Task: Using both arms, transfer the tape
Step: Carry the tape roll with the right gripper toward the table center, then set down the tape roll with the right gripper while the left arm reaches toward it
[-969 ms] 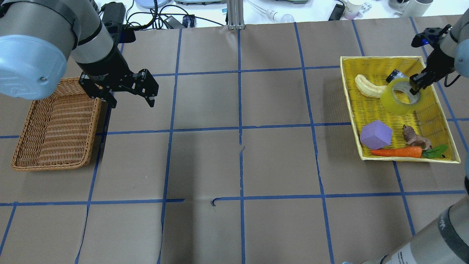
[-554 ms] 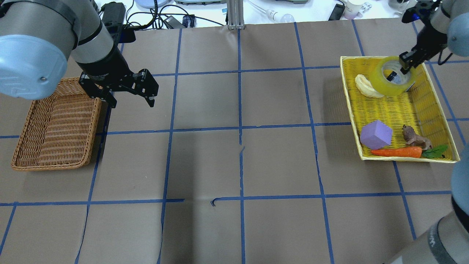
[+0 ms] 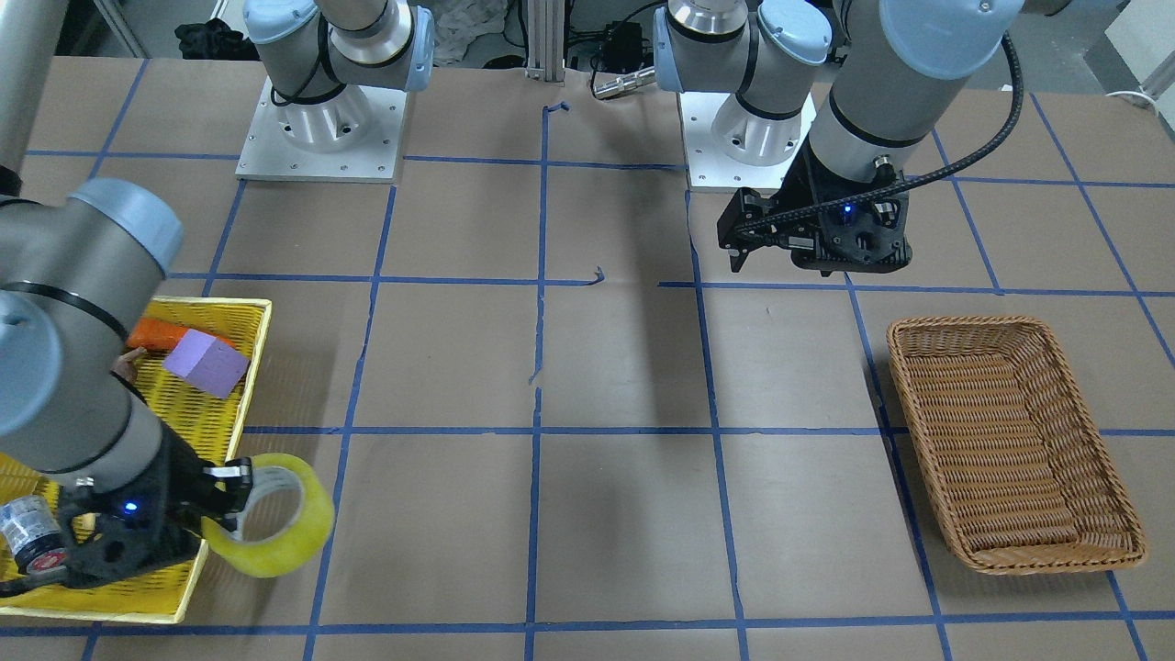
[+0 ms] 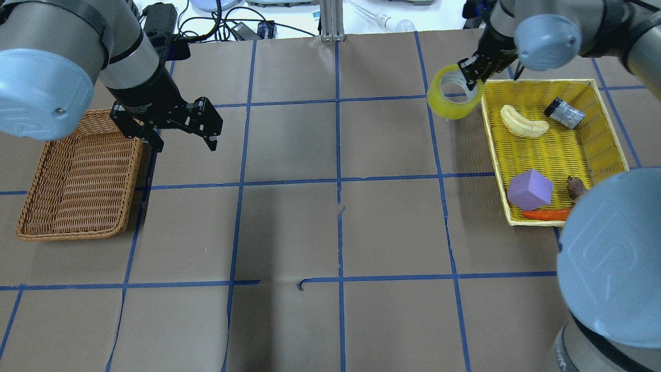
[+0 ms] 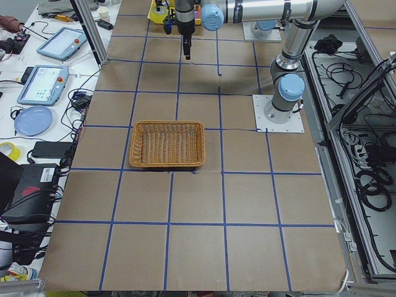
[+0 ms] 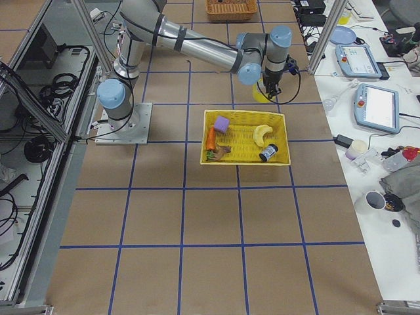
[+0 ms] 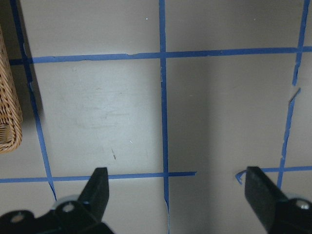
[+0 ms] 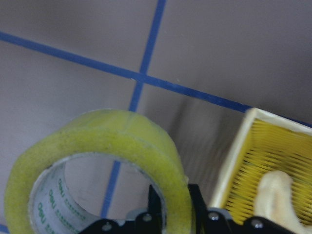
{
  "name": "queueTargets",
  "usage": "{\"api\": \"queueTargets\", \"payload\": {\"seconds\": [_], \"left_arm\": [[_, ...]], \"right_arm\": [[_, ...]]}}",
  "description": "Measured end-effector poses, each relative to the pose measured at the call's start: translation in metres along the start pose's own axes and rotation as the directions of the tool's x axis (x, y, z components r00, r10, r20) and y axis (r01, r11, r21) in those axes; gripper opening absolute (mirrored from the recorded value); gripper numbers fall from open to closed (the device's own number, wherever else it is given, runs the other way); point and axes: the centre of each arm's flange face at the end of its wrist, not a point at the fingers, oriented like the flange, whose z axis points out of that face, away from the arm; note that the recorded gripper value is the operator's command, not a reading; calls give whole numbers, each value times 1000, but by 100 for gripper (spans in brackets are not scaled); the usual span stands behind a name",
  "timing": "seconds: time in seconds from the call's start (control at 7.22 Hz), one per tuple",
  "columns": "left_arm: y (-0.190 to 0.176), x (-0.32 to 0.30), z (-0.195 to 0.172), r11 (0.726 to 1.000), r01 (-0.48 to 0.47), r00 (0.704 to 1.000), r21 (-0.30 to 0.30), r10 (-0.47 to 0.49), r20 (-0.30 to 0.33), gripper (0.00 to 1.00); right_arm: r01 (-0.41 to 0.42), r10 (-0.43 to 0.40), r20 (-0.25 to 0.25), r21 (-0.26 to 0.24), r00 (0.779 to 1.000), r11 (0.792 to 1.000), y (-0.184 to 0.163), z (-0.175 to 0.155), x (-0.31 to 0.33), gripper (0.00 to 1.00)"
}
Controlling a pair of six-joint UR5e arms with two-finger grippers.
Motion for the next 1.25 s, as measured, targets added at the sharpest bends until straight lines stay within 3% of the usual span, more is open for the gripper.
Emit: {"api": "queueTargets", "payload": {"seconds": [0.42, 0.69, 0.83, 0.97, 1.25], "left_arm": [[0, -1, 0, 1000, 0, 1000, 0, 0, 0, 100], [-1, -4, 1, 1000, -1, 1000, -2, 1, 2, 100], [-1, -5, 1, 1000, -1, 1000, -4, 1, 3, 100], [-1, -6, 1, 1000, -1, 1000, -6, 1, 4, 100], [-1, -6, 1, 1000, -1, 1000, -7, 1, 6, 100]], "right_arm": [[-136, 138, 53, -35, 989, 990, -47, 56, -120, 0], [-170, 173, 56, -59, 983, 984, -55, 79, -184, 0], [-170, 174, 54, -71, 983, 983, -55, 88, -198, 60], [-169, 173, 53, -79, 983, 983, -54, 94, -205, 100], [-171, 176, 54, -83, 983, 982, -54, 96, -211, 100]]}}
